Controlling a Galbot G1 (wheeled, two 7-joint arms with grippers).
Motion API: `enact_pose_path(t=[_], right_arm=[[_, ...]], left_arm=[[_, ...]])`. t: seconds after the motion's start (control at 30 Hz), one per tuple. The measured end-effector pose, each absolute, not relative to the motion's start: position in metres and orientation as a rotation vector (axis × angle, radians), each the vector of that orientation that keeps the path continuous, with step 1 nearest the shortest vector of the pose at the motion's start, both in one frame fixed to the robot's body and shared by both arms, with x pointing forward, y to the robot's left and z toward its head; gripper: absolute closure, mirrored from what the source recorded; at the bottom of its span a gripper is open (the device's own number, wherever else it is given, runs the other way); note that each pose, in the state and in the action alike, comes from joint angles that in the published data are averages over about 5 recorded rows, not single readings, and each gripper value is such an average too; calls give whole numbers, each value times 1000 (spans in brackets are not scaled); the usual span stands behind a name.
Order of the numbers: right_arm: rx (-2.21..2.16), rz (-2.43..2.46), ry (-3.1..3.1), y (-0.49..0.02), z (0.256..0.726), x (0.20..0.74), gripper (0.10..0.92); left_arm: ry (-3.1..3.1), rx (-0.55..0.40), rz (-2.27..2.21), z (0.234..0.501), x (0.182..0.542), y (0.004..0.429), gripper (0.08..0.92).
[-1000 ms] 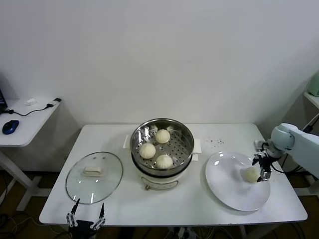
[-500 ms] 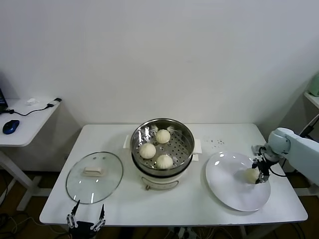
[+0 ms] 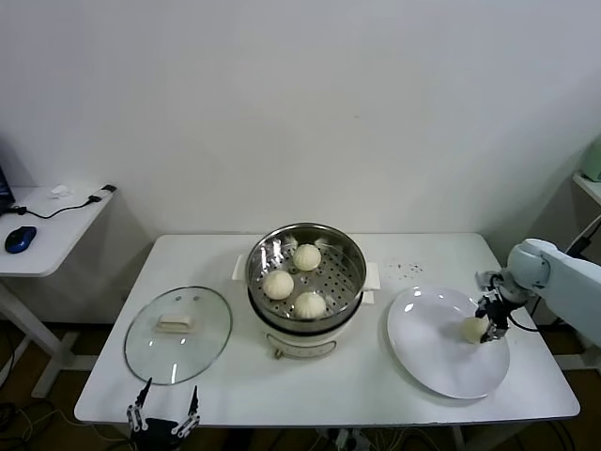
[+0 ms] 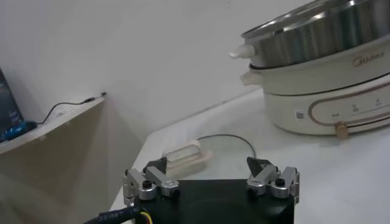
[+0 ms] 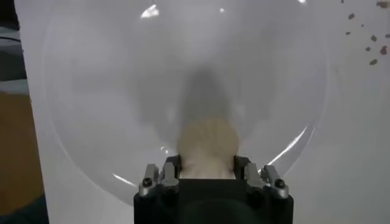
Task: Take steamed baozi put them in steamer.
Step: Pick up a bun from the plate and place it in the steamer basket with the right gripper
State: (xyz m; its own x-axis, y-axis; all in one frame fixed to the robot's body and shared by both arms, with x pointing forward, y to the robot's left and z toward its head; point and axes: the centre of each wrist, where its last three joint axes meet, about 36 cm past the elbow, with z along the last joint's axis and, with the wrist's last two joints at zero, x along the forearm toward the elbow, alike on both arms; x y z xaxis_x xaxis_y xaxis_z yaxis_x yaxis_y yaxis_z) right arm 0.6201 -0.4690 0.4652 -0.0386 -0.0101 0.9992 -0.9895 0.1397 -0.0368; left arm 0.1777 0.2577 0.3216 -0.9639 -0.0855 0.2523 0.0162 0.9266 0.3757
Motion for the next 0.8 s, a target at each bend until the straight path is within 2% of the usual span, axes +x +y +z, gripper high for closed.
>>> enact_pose_path(t=[0.17, 0.37, 0.63, 0.8], right_arm=[[1094, 1139, -1348, -461, 494, 637, 462], [1120, 1173, -1424, -430, 558, 672, 462], [1200, 1227, -1527, -351, 660, 710, 459], [1270, 1250, -1561, -284, 702, 720, 454]], left_arm=[[-2822, 60, -549, 323, 177, 258, 177], [-2829, 64, -539, 325, 176, 256, 177], [-2851, 54, -528, 329, 180, 253, 177], [-2871, 49, -512, 333, 184, 249, 177]])
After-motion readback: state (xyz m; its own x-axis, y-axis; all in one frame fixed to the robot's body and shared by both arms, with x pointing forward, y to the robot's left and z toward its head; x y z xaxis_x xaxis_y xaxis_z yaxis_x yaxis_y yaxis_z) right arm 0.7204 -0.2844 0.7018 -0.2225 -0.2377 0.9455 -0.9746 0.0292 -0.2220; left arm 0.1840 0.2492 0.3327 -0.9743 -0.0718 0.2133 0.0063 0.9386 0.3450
